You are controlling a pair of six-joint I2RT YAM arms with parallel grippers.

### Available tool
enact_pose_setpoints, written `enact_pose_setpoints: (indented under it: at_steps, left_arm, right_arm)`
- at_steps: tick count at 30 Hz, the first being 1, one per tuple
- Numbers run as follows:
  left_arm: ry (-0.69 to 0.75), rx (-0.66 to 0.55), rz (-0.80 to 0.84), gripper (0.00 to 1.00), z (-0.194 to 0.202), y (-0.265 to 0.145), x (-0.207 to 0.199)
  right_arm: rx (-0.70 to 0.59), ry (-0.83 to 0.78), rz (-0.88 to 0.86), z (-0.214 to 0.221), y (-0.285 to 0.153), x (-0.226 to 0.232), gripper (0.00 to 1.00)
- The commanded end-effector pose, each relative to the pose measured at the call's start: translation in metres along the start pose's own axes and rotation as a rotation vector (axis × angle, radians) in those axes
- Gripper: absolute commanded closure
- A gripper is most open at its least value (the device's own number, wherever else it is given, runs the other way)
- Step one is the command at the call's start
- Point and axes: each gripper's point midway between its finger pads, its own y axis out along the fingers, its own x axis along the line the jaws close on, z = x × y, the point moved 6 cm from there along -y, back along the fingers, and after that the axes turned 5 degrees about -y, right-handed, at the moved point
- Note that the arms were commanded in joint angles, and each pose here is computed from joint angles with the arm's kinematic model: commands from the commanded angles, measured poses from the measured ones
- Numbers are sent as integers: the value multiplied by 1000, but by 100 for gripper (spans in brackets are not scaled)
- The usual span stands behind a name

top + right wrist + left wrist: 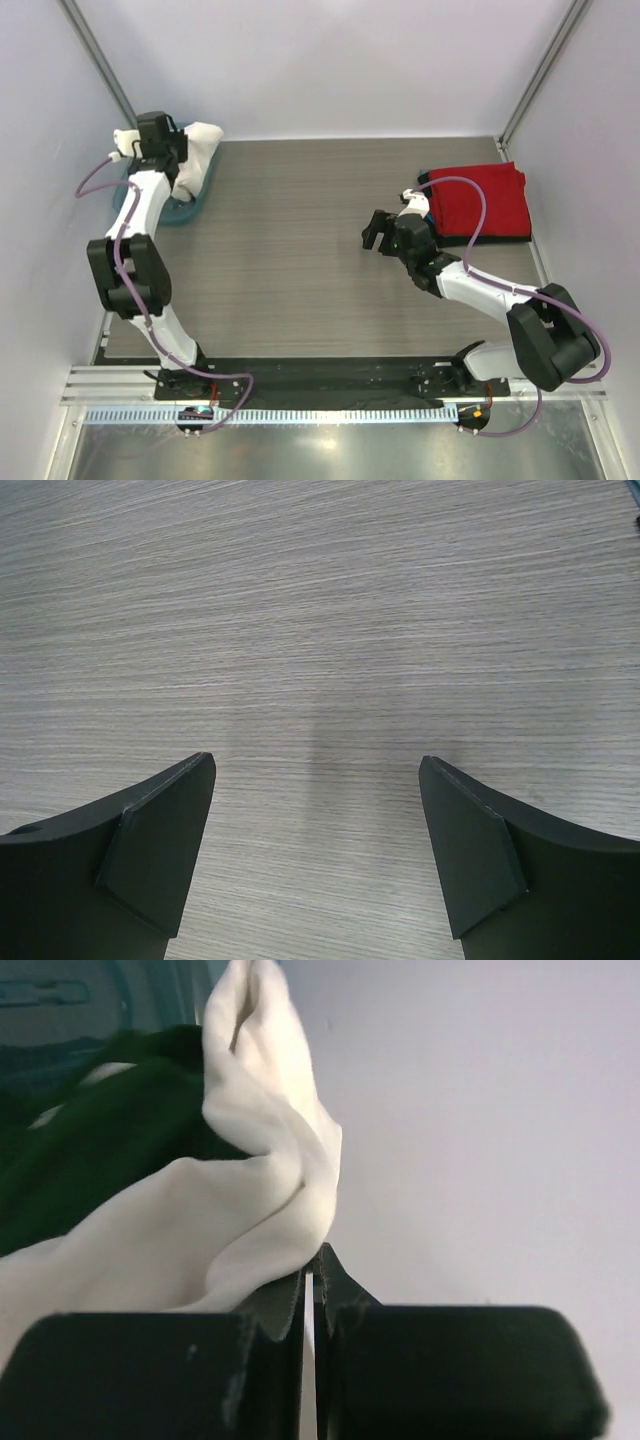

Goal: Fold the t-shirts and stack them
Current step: Grab the tshirt from the pile, then move the tshirt to the center of the board

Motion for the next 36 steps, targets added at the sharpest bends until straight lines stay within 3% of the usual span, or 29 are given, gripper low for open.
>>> enact_pose_setpoints:
  at_steps: [1,2,4,5,7,11,12,16,22,25,30,31,32,33,34,35,36]
  left_arm:
    - [-101,-2,217,100,-9,-54,-53]
    - [-125,9,198,100,-5,-56,-39]
    - [-181,36,301,100,-5,-85,-51]
    - [-189,48,286,100,1,-85,-33]
    - [-217,70,401,100,4,-118,-48]
    - [-144,63,582,100,11,-182,-82]
    - [-66,51,626,100,18,-198,-90]
    - [57,18,852,100,13,-284,-151]
    - [147,165,1047,100,53,-369,-171]
    - [125,209,1011,100,72,-368,-163]
    - [188,235,651,100,106,-299,-99]
    - [238,283,580,97,125,-278,-65]
    - [245,299,551,74,133,-268,-49]
    - [243,323,501,59,141,-257,-30]
    - [283,336,398,37,154,-234,7]
    - [309,341,304,1,157,-224,32]
    - [326,342,262,0,160,-218,46]
  right_arm:
    - [-57,6,-21,-17,1,7,11]
    - [-57,6,-21,-17,1,7,11]
    - [-53,5,-26,-17,2,7,11]
    - [-53,5,-31,-17,2,9,11]
    - [-51,3,-27,-17,3,8,11]
    - [-54,1,-25,-17,2,8,11]
    - [-55,1,-22,-17,2,7,11]
    - [-59,-3,-7,-19,2,6,11]
    - [-134,21,78,-31,-12,-7,10]
    - [-184,39,88,-34,-21,-11,10]
    - [-210,50,173,-37,-29,-23,10]
    - [-225,54,205,-38,-31,-28,10]
    - [-239,60,213,-39,-35,-31,10]
    - [-248,65,214,-39,-37,-31,9]
    - [-252,67,204,-39,-38,-31,9]
    - [-260,68,194,-39,-39,-30,9]
    - [-257,60,182,-38,-38,-29,9]
